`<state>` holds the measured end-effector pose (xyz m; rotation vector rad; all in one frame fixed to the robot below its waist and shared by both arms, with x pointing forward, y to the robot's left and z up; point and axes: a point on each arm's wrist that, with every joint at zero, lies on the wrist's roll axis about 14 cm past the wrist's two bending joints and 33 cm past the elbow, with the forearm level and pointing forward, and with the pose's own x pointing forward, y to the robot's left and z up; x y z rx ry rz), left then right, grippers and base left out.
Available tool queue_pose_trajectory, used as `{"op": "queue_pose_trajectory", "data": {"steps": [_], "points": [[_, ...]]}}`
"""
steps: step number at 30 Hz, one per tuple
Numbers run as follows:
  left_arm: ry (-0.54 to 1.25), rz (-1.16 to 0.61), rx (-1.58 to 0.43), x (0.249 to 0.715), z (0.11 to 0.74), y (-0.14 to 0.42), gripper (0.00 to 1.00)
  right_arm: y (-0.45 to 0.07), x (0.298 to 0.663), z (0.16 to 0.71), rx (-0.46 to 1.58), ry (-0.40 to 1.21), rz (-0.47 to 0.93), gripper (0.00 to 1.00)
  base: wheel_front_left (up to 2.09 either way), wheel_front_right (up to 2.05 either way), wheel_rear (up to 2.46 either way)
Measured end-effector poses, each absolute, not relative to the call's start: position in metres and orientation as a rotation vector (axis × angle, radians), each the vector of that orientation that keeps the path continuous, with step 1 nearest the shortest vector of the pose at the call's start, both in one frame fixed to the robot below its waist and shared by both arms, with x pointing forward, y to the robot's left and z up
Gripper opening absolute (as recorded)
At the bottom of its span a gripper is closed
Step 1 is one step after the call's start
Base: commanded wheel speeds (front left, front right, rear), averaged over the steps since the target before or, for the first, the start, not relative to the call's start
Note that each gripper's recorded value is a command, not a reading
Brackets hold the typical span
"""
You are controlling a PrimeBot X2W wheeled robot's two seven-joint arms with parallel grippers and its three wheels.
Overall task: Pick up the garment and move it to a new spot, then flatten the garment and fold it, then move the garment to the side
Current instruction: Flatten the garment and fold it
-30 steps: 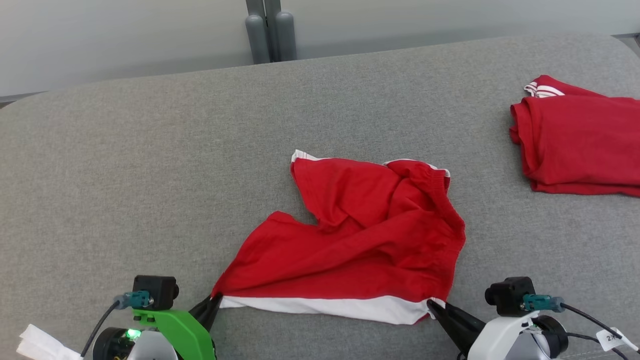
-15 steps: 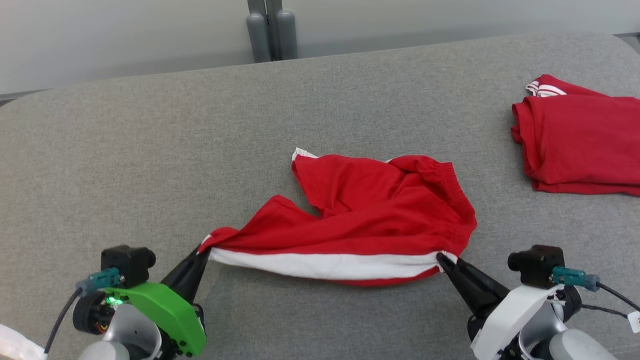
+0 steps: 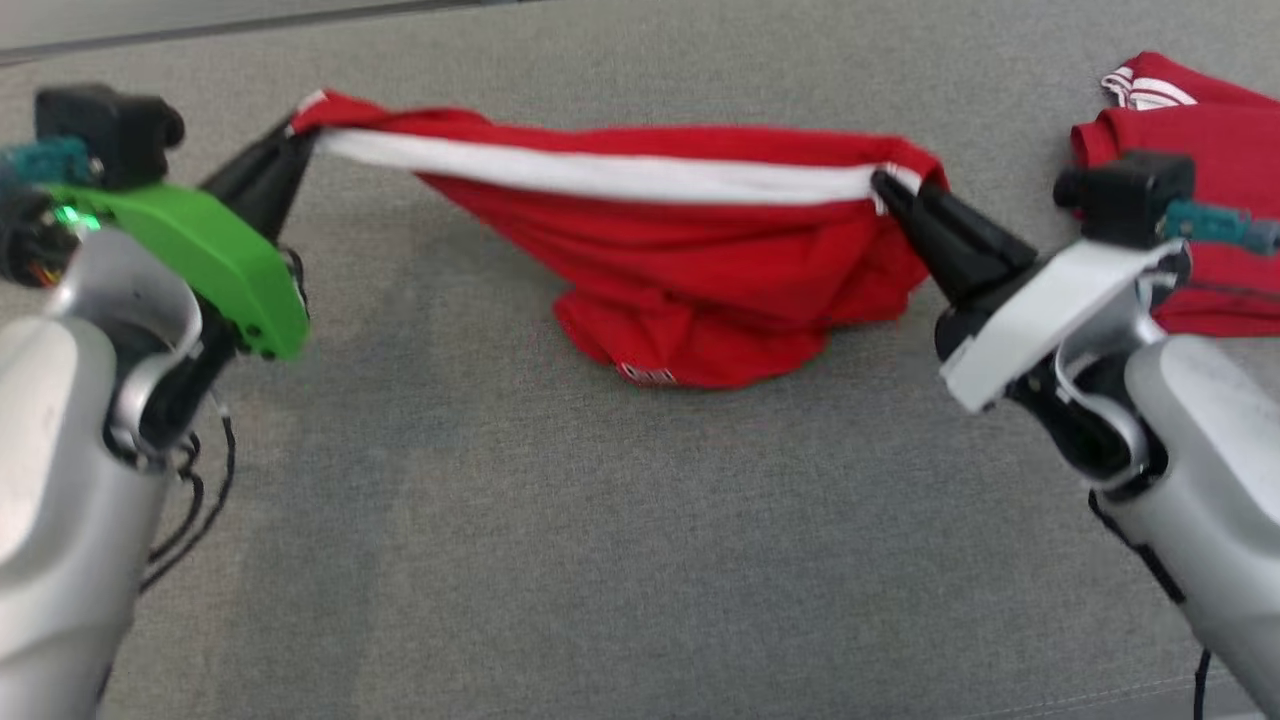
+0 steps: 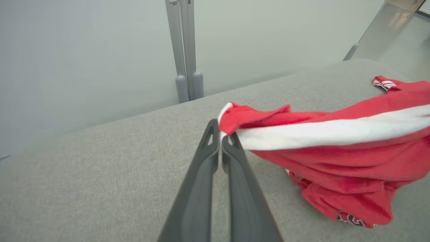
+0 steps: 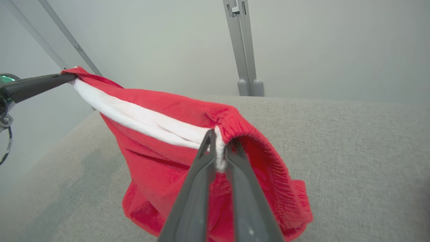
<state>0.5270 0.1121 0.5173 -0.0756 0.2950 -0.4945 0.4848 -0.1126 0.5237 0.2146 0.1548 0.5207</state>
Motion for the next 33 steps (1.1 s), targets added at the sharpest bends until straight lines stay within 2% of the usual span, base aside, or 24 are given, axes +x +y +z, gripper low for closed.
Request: {"op": "queue_pose_trajectory", "data": {"steps": [4, 8, 16, 20, 26, 33], "points": [[0.261, -0.494, -0.015, 0.581, 0.536, 0.112, 0.0, -0.111, 0.541, 0.54, 0.133, 0.131, 0.539, 0.0, 0.0, 0.0, 0.0], [0.202, -0.47, 0.014, 0.628, 0.556, 0.116, 0.0, -0.102, 0.591, 0.568, 0.151, 0.06, 0.55, 0.0, 0.0, 0.0, 0.0], [0.018, -0.401, 0.009, 0.698, 0.604, 0.128, 0.0, -0.091, 0.66, 0.615, 0.231, -0.103, 0.54, 0.0, 0.0, 0.0, 0.0], [-0.062, -0.358, 0.018, 0.714, 0.629, 0.14, 0.0, -0.08, 0.676, 0.628, 0.244, -0.144, 0.551, 0.0, 0.0, 0.0, 0.0], [-0.075, -0.35, 0.025, 0.72, 0.635, 0.143, 0.0, -0.071, 0.685, 0.631, 0.243, -0.163, 0.563, 0.0, 0.0, 0.0, 0.0], [0.069, -0.377, 0.031, 0.703, 0.573, 0.149, 0.0, -0.065, 0.674, 0.575, 0.234, -0.024, 0.585, 0.0, 0.0, 0.0, 0.0]]}}
